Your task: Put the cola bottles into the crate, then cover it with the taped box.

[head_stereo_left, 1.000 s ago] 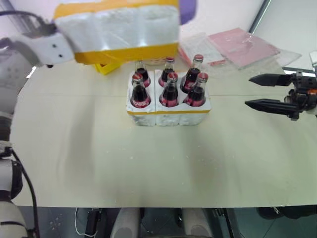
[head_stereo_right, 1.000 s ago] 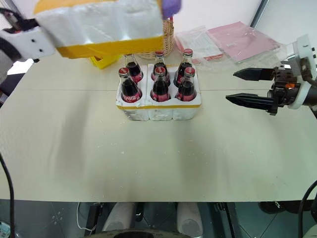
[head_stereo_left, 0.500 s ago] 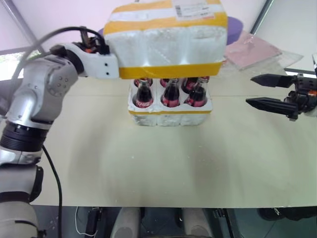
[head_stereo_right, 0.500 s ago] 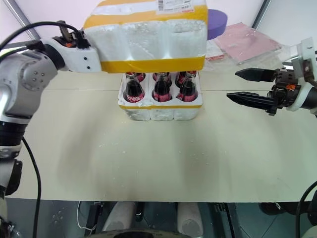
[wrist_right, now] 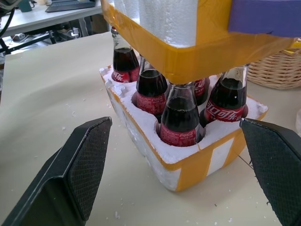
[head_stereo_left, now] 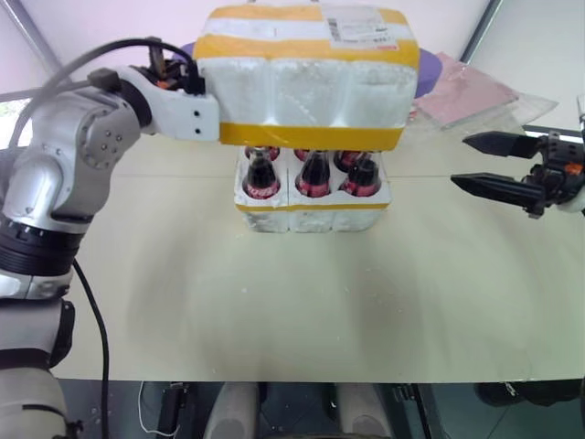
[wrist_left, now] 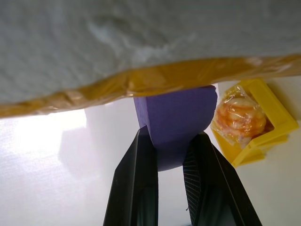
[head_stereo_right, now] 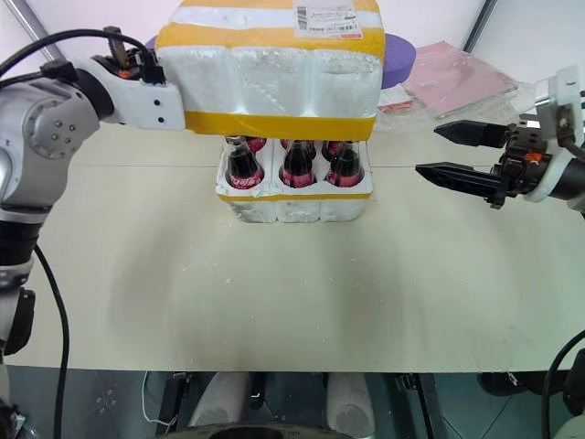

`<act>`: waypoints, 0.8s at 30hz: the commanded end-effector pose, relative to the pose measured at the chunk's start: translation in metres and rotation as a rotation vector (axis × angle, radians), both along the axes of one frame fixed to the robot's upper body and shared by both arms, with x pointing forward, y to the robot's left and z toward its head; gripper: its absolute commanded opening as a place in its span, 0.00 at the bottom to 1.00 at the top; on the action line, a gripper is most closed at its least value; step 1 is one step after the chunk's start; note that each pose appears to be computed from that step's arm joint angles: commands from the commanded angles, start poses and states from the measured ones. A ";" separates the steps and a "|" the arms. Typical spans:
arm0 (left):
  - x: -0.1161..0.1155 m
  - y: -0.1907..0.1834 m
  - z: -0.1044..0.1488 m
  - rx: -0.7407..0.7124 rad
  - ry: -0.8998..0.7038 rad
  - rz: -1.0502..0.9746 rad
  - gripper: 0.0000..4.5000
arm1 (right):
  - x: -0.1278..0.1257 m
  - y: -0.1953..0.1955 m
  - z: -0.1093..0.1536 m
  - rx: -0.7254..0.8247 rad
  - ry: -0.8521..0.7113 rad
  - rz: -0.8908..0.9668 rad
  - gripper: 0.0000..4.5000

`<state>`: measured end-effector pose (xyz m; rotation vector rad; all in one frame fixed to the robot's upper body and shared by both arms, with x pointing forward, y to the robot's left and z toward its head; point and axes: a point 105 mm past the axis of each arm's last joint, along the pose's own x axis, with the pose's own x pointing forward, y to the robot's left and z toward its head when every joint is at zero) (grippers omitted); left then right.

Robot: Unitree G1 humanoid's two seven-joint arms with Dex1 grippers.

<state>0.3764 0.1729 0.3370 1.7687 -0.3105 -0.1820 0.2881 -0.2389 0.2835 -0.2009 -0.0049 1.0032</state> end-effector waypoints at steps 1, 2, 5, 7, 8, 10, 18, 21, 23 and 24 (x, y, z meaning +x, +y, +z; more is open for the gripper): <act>-0.011 0.002 0.024 -0.021 -0.054 -0.009 0.08 | -0.002 0.003 0.011 -0.003 -0.053 0.009 1.00; -0.012 0.001 0.024 -0.023 -0.049 -0.012 0.08 | -0.002 0.003 0.011 -0.002 -0.053 0.009 1.00; -0.014 -0.001 0.023 -0.021 -0.041 -0.014 0.08 | -0.002 0.004 0.010 -0.001 -0.054 0.010 1.00; -0.016 -0.005 0.018 -0.032 -0.004 -0.025 0.08 | 0.000 0.004 0.011 0.000 -0.055 0.009 1.00; -0.016 -0.007 0.016 -0.029 0.006 -0.029 0.08 | 0.000 0.004 0.011 0.000 -0.056 0.008 1.00; -0.018 -0.009 0.014 -0.022 0.018 -0.030 0.08 | 0.001 0.004 0.011 -0.001 -0.057 0.006 1.00; -0.022 -0.012 0.014 0.030 0.026 -0.009 0.08 | 0.000 0.000 0.011 0.002 -0.058 0.000 1.00; -0.023 -0.012 -0.002 0.064 0.064 0.006 0.08 | 0.000 0.000 0.011 0.008 -0.063 -0.003 1.00; -0.025 -0.012 -0.014 0.072 0.090 0.011 0.08 | 0.000 0.000 0.011 0.013 -0.064 -0.004 1.00; -0.027 -0.013 -0.019 0.079 0.100 0.011 0.08 | 0.000 0.000 0.011 0.014 -0.064 -0.004 1.00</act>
